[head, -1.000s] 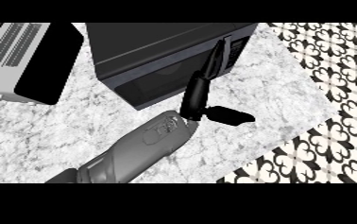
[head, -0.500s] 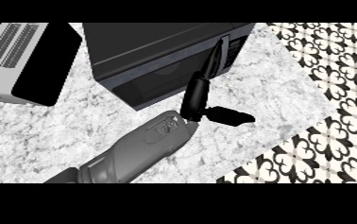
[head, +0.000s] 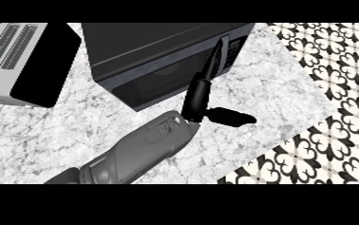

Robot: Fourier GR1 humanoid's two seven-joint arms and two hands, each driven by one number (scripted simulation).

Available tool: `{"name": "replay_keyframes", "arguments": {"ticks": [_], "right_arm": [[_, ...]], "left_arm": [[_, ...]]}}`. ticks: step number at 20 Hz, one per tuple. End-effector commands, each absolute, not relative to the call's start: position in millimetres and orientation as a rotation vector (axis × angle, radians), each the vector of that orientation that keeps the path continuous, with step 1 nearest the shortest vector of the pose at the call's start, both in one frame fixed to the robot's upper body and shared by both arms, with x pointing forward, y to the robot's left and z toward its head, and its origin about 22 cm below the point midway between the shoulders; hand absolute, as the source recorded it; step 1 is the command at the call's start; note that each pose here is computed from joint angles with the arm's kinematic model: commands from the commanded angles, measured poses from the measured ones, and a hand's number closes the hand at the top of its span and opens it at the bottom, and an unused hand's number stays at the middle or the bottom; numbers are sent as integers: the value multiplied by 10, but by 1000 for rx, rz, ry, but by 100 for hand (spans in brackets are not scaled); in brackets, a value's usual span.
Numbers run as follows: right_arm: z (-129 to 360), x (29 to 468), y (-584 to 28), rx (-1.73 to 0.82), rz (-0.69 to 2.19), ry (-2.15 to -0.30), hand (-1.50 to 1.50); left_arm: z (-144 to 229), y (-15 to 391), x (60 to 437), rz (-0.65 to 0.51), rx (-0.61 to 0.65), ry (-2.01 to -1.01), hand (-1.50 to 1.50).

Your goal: Pick up the milk, place it into the microwave and close the microwave

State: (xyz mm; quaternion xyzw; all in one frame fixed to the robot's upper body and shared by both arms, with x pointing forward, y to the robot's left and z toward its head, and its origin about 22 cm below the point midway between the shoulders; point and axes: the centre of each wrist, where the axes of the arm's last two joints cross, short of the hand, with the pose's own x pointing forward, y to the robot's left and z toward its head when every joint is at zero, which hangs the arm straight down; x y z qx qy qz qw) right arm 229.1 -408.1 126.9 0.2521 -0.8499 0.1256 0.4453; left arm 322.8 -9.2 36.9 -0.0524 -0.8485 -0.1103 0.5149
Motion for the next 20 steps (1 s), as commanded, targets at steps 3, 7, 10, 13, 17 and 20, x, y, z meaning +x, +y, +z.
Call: {"name": "replay_keyframes", "arguments": {"ticks": [3,7,10,13,17,20], "right_arm": [[1319,2319,-4081,659,330,-2107,-150],[1322,2331,-4086,665,315,-2104,-150],[1335,2327,-4081,673,323,-2101,-150],[1381,2331,-4100,671,324,-2111,-150],[1387,2307,-4150,648,322,-2093,-150],[1370,2292,-4156,650,309,-2094,-150]], "left_arm": [[478,-88,3377,-224,-94,-2021,-150],[496,-101,3391,-233,-102,-2034,-150],[394,-42,3378,-189,-128,-1910,150],[331,-17,3427,-283,-59,-1943,150],[238,385,3671,-361,235,-1995,-150],[258,472,3757,-348,311,-1967,-150]]}}
